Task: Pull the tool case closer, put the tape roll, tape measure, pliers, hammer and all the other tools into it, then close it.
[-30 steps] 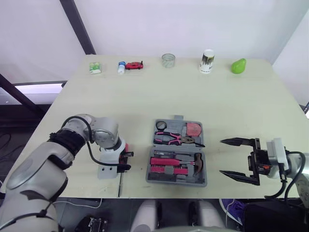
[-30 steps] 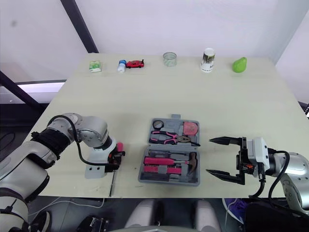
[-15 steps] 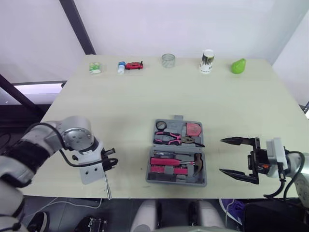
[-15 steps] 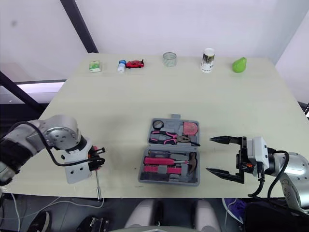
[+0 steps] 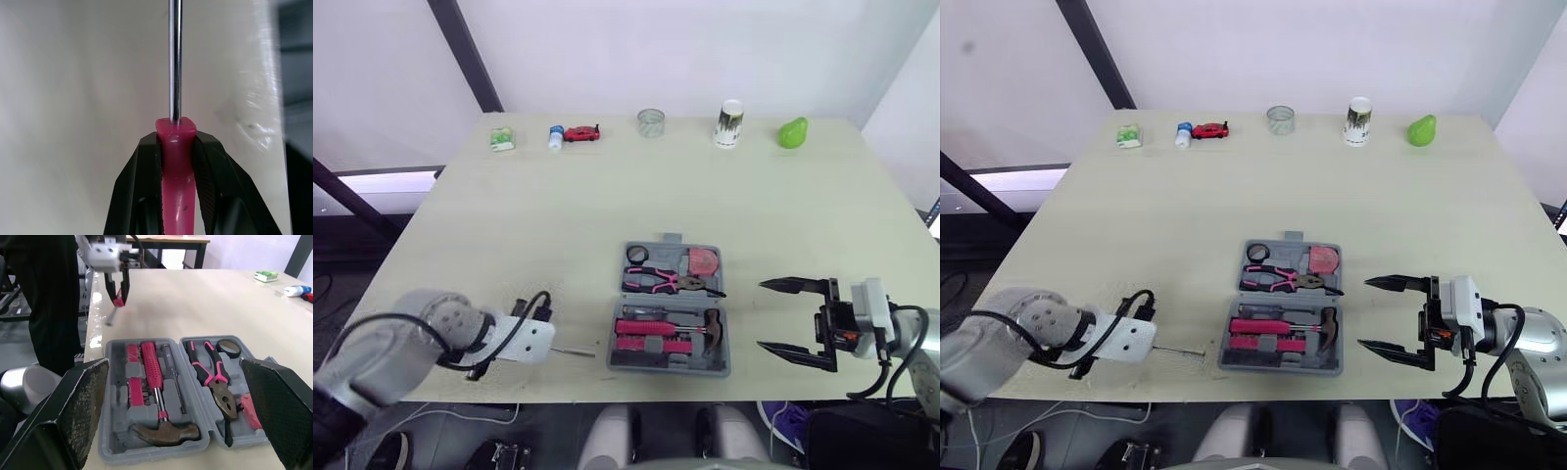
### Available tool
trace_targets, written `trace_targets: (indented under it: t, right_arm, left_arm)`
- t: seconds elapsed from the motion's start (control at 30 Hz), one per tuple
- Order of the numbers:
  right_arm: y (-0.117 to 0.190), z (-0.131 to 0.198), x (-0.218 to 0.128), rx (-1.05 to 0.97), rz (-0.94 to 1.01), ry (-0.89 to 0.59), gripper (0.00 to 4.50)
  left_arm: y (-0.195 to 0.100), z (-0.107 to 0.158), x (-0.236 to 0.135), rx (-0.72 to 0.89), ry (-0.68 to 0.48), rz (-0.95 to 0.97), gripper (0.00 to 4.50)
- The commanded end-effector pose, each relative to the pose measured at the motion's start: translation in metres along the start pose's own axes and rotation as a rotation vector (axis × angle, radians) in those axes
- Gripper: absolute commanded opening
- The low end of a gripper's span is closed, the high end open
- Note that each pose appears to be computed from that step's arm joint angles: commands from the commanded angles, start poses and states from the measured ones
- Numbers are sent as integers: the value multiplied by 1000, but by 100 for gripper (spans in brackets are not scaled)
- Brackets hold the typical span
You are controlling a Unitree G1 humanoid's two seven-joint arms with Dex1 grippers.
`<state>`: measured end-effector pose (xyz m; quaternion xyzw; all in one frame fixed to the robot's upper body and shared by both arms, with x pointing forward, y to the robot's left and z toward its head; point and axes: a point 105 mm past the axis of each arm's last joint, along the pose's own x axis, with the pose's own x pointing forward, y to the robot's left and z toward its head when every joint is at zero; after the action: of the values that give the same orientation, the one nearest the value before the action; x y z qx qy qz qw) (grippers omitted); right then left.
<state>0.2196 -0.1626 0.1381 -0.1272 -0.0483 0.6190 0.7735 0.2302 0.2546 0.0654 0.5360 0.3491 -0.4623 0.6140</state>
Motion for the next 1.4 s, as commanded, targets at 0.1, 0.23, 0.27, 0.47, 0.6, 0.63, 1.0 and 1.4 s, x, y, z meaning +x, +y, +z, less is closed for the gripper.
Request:
trace_targets:
  t: [0.1, 0.23, 0.27, 0.47, 0.6, 0.63, 1.0, 1.4]
  right_arm:
    - [-3, 7, 0, -30, 12, -21, 450]
    - [-5, 8, 1, -29, 18, -24, 450]
    - [-6, 8, 1, -31, 20, -24, 450]
    - [-7, 8, 0, -34, 25, -22, 450]
    - [-7, 8, 0, -35, 24, -23, 450]
    - [-7, 8, 0, -35, 24, -24, 450]
    - [-5, 8, 0, -33, 18, -24, 450]
    - [-5, 8, 0, -35, 11, -21, 450]
  left_arm:
    - [17, 9, -2, -453, -170, 256, 42]
    - [48, 17, -15, -716, -288, 357, 42]
    - [52, 16, -16, -806, -318, 355, 42]
    - [69, 3, -22, -1213, -398, 351, 167]
    - [62, 16, -20, -1381, -409, 307, 347]
    - [59, 17, -17, -1411, -389, 314, 398]
    - [65, 58, -13, -1404, -472, 427, 446]
    - [82, 46, -10, -1305, -525, 685, 446]
